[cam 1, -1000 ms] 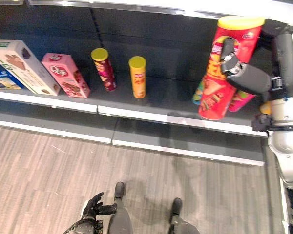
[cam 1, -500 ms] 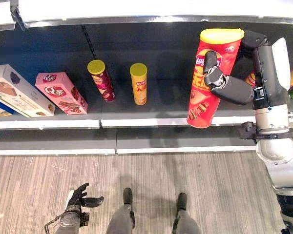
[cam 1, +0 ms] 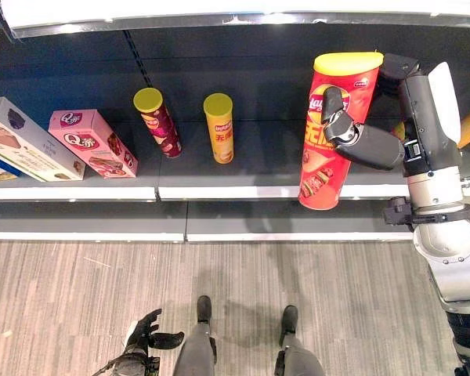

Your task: Put the goods on the table back onto the shelves and tidy them up.

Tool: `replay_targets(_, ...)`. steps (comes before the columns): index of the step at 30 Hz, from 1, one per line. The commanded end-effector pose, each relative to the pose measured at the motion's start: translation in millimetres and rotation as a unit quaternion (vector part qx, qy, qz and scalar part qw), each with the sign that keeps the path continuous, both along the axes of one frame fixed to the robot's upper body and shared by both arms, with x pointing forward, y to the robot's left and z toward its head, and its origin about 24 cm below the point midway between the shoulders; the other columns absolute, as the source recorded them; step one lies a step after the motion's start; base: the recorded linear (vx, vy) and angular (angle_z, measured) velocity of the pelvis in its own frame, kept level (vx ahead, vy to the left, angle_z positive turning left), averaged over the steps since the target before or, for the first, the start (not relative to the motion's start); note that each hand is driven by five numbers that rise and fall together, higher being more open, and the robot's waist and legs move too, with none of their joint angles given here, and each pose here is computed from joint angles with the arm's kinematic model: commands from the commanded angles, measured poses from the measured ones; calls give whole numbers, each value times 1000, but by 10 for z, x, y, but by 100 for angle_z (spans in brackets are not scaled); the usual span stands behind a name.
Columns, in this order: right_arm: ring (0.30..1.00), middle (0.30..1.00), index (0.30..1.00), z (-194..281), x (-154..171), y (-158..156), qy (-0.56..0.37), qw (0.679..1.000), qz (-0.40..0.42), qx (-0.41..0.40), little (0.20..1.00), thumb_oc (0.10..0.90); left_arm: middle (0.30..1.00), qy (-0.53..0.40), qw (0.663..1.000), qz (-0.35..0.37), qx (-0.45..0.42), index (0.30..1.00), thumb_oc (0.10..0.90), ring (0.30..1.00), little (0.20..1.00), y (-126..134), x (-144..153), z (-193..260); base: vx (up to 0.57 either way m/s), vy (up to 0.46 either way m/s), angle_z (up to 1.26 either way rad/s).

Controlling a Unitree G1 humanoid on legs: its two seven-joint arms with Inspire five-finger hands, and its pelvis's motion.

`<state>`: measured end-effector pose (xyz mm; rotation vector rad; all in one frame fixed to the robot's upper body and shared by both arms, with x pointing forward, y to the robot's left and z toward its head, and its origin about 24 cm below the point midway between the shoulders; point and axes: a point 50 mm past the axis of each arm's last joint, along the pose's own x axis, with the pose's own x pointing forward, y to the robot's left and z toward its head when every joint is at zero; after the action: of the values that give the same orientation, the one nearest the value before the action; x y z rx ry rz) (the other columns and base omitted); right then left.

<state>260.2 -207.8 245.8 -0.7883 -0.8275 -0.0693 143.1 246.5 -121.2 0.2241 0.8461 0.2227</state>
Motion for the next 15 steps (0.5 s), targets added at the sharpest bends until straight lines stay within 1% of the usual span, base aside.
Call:
replay_targets(1, 300, 300, 300, 397, -193, 95, -119, 992, 38, -2, 300, 400, 900, -14, 999, -14, 47, 900, 800, 900, 900, 195, 28, 90, -1, -1, 6)
replay_targets(4, 300, 300, 300, 346, -149, 59, -119, 993, 2, -14, 300, 400, 900, -19, 998, -18, 50, 900, 800, 900, 900, 191, 48, 107, 9, -8, 9)
replay_targets(12, 300, 300, 300, 346, -148, 60, -119, 993, 2, -14, 300, 400, 900, -19, 998, -18, 50, 900, 800, 900, 900, 191, 48, 107, 0, 0, 2)
replay_targets(13, 300, 300, 300, 336, -132, 57, -123, 992, -11, -22, 300, 400, 900, -24, 998, -19, 51, 900, 800, 900, 900, 189, 65, 121, 0, 0, 0)
replay_targets(14, 300, 300, 300, 323, -117, 9, -149, 985, -68, -46, 300, 400, 900, -30, 998, -25, 57, 900, 800, 900, 900, 172, 75, 139, 0, 0, 0)
replay_targets(15, 300, 300, 300, 328, -112, -11, -162, 981, -90, -53, 300, 400, 900, -33, 997, -25, 59, 900, 800, 900, 900, 168, 82, 147, -17, -18, 5)
